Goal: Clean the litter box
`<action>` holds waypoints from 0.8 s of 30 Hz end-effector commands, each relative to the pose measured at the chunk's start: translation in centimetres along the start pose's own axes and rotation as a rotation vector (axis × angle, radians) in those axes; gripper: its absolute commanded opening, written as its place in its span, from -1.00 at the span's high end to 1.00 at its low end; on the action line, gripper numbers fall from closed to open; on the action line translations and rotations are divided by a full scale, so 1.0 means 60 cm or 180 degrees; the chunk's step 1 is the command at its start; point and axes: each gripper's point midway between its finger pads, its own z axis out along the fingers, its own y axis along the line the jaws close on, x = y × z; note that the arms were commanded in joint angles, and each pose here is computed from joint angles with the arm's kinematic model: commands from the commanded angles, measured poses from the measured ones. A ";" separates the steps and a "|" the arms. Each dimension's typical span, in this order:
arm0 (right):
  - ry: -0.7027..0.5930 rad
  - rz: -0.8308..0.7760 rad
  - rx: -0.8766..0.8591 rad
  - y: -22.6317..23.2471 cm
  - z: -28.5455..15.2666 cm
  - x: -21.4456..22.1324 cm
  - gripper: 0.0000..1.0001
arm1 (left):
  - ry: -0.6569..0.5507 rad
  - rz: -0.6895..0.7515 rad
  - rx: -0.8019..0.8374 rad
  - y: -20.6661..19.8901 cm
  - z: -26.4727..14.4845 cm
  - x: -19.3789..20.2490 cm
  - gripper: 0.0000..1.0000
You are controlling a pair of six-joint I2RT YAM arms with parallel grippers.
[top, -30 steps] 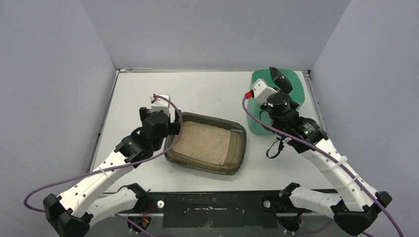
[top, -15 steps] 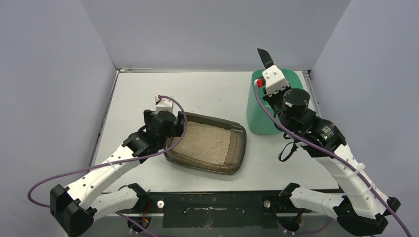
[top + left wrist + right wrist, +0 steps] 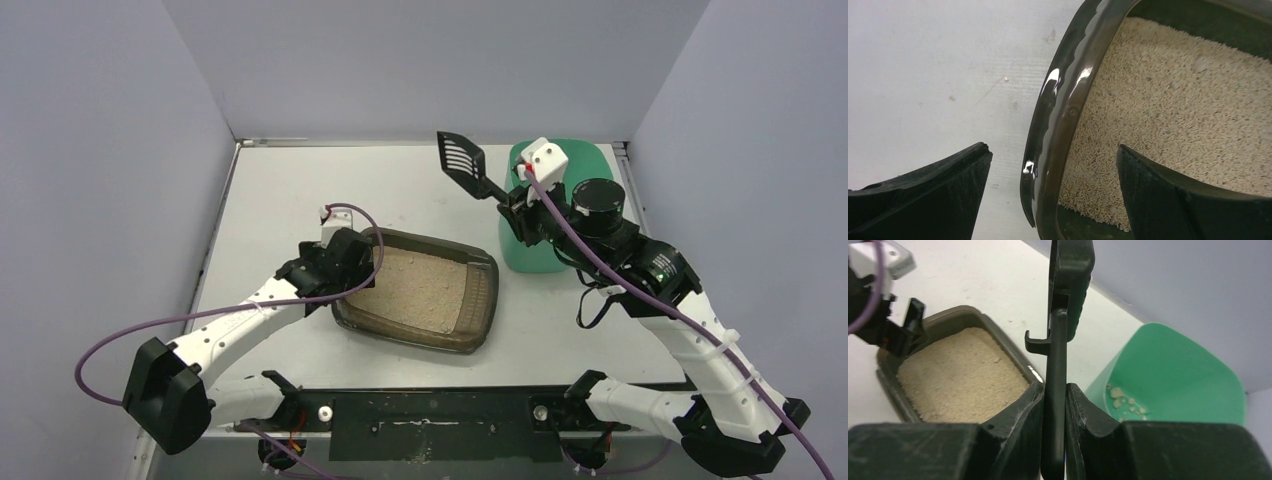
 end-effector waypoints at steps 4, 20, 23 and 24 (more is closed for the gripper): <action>0.0185 0.0313 -0.0725 0.086 0.022 0.052 1.00 | 0.0415 -0.0198 -0.0052 0.005 0.041 0.051 -0.70; 0.0612 0.0413 -0.0936 0.128 0.045 0.186 1.00 | 0.0389 -0.0189 -0.0119 0.002 0.053 0.005 -0.13; 0.0648 0.0411 -0.0935 0.130 0.047 0.201 1.00 | 0.0366 -0.0196 -0.0101 0.000 0.049 -0.004 -0.04; 0.0645 0.0415 -0.0935 0.131 0.048 0.203 1.00 | 0.0372 -0.0196 -0.0097 -0.001 0.048 -0.004 -0.03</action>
